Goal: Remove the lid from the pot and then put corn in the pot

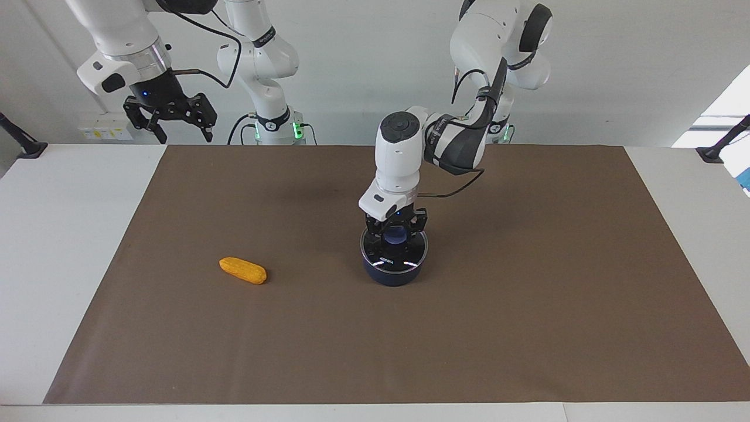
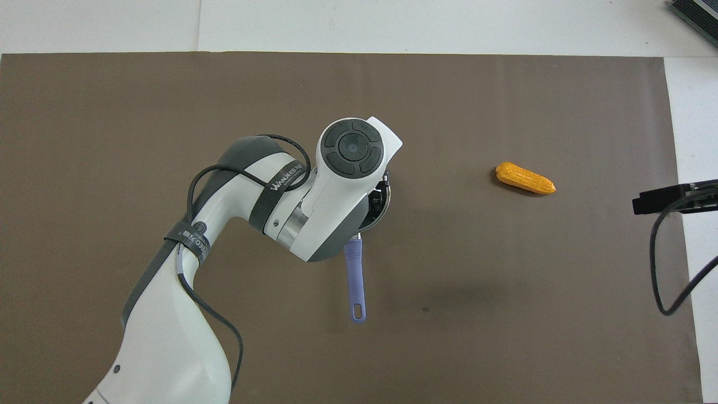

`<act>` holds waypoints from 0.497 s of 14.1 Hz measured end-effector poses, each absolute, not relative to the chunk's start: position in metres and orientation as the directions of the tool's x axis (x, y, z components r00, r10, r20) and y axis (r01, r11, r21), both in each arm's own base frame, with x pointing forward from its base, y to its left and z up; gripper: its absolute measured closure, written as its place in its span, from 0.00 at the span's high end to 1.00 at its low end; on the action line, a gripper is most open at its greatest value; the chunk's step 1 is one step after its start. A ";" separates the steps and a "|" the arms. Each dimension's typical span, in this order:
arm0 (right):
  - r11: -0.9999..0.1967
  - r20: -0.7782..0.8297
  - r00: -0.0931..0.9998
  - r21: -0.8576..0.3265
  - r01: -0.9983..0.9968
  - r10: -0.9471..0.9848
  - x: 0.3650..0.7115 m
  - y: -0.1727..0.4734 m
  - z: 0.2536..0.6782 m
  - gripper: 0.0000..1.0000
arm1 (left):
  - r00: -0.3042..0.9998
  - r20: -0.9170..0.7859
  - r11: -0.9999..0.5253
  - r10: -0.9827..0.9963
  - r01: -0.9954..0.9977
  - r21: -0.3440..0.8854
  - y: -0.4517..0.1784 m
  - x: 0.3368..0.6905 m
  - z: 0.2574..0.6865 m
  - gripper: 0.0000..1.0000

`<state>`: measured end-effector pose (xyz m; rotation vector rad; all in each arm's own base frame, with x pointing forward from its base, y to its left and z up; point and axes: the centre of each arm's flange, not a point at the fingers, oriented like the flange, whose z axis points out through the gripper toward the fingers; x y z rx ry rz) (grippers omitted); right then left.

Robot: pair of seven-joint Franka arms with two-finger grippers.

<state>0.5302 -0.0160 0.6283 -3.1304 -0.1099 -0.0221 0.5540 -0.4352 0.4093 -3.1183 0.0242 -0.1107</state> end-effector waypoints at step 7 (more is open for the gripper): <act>-0.984 0.053 0.982 0.004 0.180 0.180 0.561 -0.016 0.580 1.00 | 0.998 0.059 -0.999 -0.014 -0.012 -0.031 -0.431 0.550 0.423 0.60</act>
